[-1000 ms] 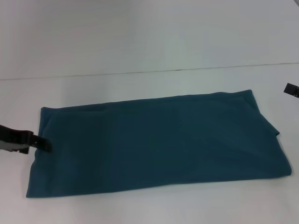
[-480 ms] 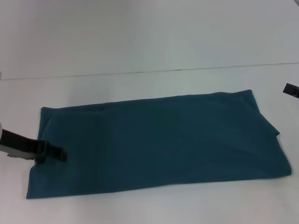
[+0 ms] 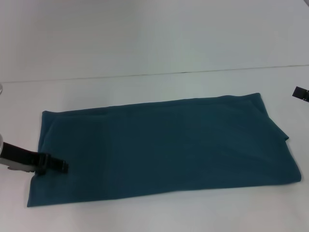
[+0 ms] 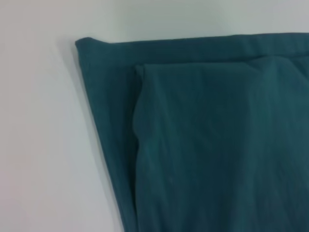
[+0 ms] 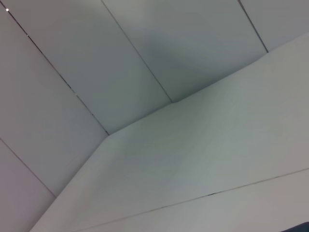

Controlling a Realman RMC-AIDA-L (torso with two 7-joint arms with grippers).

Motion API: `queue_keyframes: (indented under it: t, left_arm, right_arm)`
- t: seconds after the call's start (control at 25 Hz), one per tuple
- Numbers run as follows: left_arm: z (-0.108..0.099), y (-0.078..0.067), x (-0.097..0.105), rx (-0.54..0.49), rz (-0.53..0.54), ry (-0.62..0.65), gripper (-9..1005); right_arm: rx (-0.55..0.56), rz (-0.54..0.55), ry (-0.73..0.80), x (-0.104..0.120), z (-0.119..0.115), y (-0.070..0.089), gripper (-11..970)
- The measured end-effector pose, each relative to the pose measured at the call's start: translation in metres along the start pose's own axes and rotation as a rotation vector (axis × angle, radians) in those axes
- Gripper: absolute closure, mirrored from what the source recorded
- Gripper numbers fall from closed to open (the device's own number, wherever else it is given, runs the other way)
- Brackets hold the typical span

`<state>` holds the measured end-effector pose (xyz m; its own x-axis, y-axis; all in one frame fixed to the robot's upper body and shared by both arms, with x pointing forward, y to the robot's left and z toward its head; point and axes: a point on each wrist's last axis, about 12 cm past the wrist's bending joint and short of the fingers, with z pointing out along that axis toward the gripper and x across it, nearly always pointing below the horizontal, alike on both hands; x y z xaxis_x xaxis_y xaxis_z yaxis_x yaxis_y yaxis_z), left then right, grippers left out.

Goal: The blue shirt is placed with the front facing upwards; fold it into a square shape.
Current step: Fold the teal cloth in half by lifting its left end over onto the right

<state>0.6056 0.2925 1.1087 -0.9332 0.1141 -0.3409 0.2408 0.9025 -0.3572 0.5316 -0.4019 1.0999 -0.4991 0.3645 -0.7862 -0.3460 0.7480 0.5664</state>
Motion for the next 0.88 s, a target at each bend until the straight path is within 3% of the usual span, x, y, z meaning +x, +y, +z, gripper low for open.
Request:
queue_keyframes:
  t: [0.56,0.88]
  left_arm:
    - [0.001,0.000,0.001,0.005,0.000,0.002,289]
    - [-0.021,-0.003,-0.012,-0.006,0.028,-0.043,288]
  right_arm:
    - [-0.002,-0.004,0.000,0.001,0.000,0.000,42]
    - [-0.003,-0.004,0.001,0.001,0.001,0.001,42]
